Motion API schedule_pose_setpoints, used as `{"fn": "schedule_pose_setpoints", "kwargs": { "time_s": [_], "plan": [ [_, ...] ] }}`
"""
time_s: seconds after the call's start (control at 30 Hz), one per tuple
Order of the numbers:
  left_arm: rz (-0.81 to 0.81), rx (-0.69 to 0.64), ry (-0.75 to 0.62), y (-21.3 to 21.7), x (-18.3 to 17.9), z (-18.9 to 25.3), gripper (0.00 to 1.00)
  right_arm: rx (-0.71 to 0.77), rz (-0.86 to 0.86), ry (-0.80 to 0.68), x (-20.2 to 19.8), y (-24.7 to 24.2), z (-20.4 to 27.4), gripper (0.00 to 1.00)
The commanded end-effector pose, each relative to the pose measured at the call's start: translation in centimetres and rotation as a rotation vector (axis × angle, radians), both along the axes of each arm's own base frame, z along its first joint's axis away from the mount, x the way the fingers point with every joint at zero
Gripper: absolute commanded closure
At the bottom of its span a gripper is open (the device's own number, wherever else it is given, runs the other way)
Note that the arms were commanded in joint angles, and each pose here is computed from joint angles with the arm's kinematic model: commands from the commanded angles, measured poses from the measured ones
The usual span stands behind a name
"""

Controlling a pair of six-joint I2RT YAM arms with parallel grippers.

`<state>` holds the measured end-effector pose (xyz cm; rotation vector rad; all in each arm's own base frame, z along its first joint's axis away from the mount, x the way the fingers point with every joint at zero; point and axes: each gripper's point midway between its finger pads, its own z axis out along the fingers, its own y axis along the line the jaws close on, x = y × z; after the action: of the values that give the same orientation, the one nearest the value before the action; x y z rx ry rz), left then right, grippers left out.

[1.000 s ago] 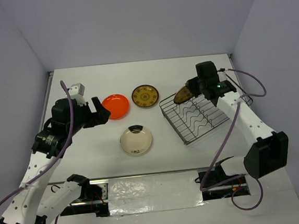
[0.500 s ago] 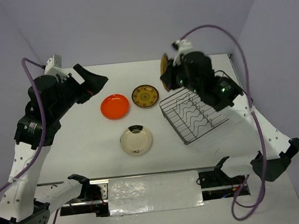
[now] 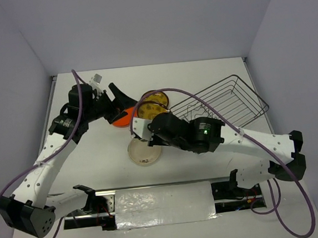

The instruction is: Unload the plates from the dish rack

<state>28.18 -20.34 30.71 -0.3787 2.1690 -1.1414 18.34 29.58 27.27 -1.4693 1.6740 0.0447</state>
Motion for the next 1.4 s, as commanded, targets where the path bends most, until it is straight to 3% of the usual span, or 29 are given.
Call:
{"fn": "schedule_pose_setpoints", "kwargs": {
  "time_s": [0.0, 0.03, 0.07, 0.1, 0.13, 0.17, 0.2, 0.23, 0.27, 0.3, 0.43, 0.5, 0.6, 0.73, 0.77, 0.8, 0.93, 1.07, 1.23, 1.37],
  "plan": [
    [-0.076, -0.062, -0.041, -1.4, -0.5, 0.7, 0.11, 0.046, -0.025, -0.187, 2.0, 3.2, 4.3, 1.0],
    [-0.081, -0.054, -0.037, -1.5, -0.4, -0.2, 0.23, 0.059, -0.037, -0.222, 2.4, 3.8, 5.3, 1.0],
    [-0.078, -0.051, -0.034, -1.5, -0.2, -0.6, 0.41, 0.052, -0.052, -0.246, 2.6, 4.2, 5.4, 1.0],
    [-0.079, -0.046, -0.028, -1.5, -0.2, -1.0, 0.68, 0.043, -0.067, -0.264, 2.9, 4.4, 5.5, 1.0],
    [-0.087, -0.035, -0.011, -1.6, 0.0, -1.8, 0.77, 0.028, -0.069, -0.273, 3.1, 5.0, 5.2, 1.0],
    [-0.095, -0.032, -0.004, -1.7, 0.1, -2.1, 0.85, 0.022, -0.068, -0.271, 3.2, 5.2, 5.0, 0.93],
    [-0.089, -0.022, 0.002, -1.8, 0.7, -2.4, 1.0, 0.017, -0.07, -0.27, 3.2, 5.3, 4.7, 0.85],
    [-0.078, 0.002, -0.007, -1.6, 1.1, -2.6, 1.0, 0.003, -0.083, -0.266, 3.3, 5.0, 3.7, 0.71],
    [-0.027, 0.035, -0.015, -0.9, 2.1, -3.0, 1.0, 0.036, -0.107, -0.275, 3.5, 4.9, 3.9, 0.03],
    [0.007, 0.063, -0.031, -0.5, 3.2, -2.9, 1.0, 0.052, -0.136, -0.28, 3.6, 4.5, 3.6, 0.0],
    [0.223, 0.244, -0.101, 2.8, 8.1, -4.2, 1.0, 0.31, -0.298, -0.19, 2.6, 1.2, 3.1, 0.0],
    [0.299, 0.303, -0.117, 3.8, 11.2, -5.2, 1.0, 0.501, -0.358, -0.14, 1.6, -1.7, 5.7, 0.0],
    [0.297, 0.306, -0.107, 2.8, 15.5, -6.7, 1.0, 0.739, -0.472, -0.038, 0.3, -6.1, 6.7, 0.0],
    [0.253, 0.321, -0.054, 0.7, 20.4, -9.8, 1.0, 0.913, -0.547, 0.11, -1.7, -10.3, 6.1, 0.0],
    [0.238, 0.342, -0.01, 0.2, 21.5, -12.6, 1.0, 0.933, -0.541, 0.13, -2.1, -10.8, 6.2, 0.0],
    [0.245, 0.329, -0.024, -0.2, 22.8, -11.7, 1.0, 1.002, -0.539, 0.182, -2.8, -11.8, 6.8, 0.0],
    [0.23, 0.318, 0.017, -1.3, 24.8, -14.4, 0.92, 1.072, -0.505, 0.277, -4.6, -13.7, 6.5, 0.0],
    [0.219, 0.322, 0.059, -1.9, 25.6, -16.3, 0.78, 1.109, -0.514, 0.288, -4.9, -14.9, 6.4, 0.0],
    [0.189, 0.324, 0.072, -2.3, 25.0, -15.9, 0.28, 1.033, -0.538, 0.273, -4.6, -14.4, 5.7, 0.0],
    [0.149, 0.331, 0.084, -2.1, 22.9, -14.0, 0.17, 0.993, -0.612, 0.239, -3.6, -14.5, 5.4, 0.0]
  ]
}}
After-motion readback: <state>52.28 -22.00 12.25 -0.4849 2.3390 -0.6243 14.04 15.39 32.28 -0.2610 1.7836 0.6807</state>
